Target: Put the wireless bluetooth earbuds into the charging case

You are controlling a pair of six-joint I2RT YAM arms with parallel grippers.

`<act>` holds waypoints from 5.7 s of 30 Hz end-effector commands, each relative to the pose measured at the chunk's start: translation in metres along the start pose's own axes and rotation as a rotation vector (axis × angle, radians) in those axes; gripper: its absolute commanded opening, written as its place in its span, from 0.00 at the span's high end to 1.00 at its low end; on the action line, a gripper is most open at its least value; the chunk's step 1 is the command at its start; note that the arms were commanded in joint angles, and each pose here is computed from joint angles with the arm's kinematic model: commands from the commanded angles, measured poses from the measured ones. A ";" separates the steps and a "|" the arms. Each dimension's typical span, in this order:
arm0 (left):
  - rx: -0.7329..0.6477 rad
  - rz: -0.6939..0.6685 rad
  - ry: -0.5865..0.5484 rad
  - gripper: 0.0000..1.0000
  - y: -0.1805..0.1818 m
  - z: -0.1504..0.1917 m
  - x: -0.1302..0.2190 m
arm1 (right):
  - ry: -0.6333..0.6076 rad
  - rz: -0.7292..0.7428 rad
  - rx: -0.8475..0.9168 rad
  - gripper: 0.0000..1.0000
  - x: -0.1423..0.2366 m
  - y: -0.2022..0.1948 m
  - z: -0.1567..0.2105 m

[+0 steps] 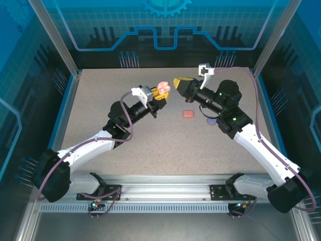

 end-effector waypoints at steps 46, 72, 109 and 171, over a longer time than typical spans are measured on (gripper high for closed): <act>-0.042 0.023 -0.046 1.00 -0.006 -0.022 -0.003 | 0.052 -0.036 -0.035 0.88 -0.009 -0.008 0.031; -0.036 0.053 -0.052 1.00 -0.012 -0.027 -0.001 | 0.070 0.008 -0.047 0.90 -0.020 -0.026 0.034; -0.034 0.040 -0.028 1.00 -0.011 -0.022 0.000 | 0.062 0.049 -0.035 0.35 -0.011 -0.027 0.024; 0.068 0.142 0.200 1.00 -0.039 0.077 -0.007 | 0.674 0.554 -0.099 0.65 -0.043 -0.135 0.073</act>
Point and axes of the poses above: each hand's point on the last joint's axis, 136 mm out from that joint toward the fingers, its own x axis back along the fingers, its own y axis along the line the jaws close on, z = x × y, the point moved 1 cm from there along x, back along the fingers, and after that the axes turned 12 degrees about -x, right-handed, at the moved point
